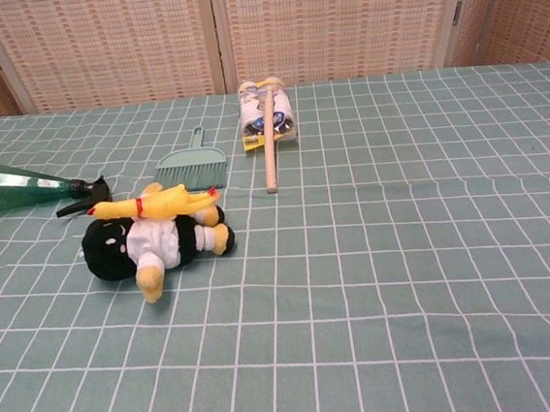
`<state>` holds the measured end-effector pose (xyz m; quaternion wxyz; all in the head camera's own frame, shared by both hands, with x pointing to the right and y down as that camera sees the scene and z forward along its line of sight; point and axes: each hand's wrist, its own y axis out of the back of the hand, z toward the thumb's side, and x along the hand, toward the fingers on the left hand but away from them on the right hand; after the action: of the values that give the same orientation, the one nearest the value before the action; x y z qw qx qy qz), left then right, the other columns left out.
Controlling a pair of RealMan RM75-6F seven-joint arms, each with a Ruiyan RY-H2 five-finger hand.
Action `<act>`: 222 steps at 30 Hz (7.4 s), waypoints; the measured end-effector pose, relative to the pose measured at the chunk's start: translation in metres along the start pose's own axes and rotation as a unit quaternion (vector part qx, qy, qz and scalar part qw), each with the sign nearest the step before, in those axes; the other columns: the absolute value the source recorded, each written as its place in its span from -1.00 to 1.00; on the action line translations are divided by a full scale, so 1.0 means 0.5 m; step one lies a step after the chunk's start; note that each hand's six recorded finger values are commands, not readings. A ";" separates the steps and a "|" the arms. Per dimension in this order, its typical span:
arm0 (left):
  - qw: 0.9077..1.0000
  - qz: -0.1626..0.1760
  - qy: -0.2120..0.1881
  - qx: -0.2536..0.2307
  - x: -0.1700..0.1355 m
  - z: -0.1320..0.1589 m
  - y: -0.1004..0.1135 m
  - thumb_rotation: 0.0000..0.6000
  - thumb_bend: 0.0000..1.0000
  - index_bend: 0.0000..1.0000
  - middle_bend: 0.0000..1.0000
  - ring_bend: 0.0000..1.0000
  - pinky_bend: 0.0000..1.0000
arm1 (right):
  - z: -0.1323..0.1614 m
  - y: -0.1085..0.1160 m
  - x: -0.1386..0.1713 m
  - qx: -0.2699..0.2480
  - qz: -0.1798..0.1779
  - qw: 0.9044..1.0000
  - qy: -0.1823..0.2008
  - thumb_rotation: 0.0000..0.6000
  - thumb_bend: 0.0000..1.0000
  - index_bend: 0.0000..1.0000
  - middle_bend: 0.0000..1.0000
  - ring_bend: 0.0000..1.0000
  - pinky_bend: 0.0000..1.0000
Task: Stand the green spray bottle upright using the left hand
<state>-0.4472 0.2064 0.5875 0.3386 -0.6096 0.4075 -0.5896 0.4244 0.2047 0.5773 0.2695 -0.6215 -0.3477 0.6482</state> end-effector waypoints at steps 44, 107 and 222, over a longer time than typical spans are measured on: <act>0.947 -0.075 -0.022 0.310 0.298 0.338 -0.086 1.00 -0.55 -0.80 -0.47 -0.71 -0.56 | 0.033 0.065 0.017 -0.075 -0.147 0.979 0.122 1.00 -1.00 -0.91 -0.87 -1.00 -1.00; 0.890 -0.106 0.025 0.443 0.464 0.182 -0.231 1.00 -0.53 -0.21 -0.50 -0.67 -0.42 | 0.022 0.053 -0.004 -0.078 -0.130 0.984 0.092 1.00 -1.00 -0.91 -0.87 -1.00 -1.00; 0.919 0.129 0.131 -0.350 0.466 0.191 -0.029 1.00 -0.23 0.40 -0.10 -0.29 -0.65 | 0.027 0.038 -0.023 -0.053 -0.105 0.992 0.041 1.00 -1.00 -0.90 -0.87 -1.00 -1.00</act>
<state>-0.3569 -0.0025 0.6965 0.1208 -0.5489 0.7033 -0.4352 0.4137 0.1824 0.5692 0.3169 -0.6210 -0.4333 0.5711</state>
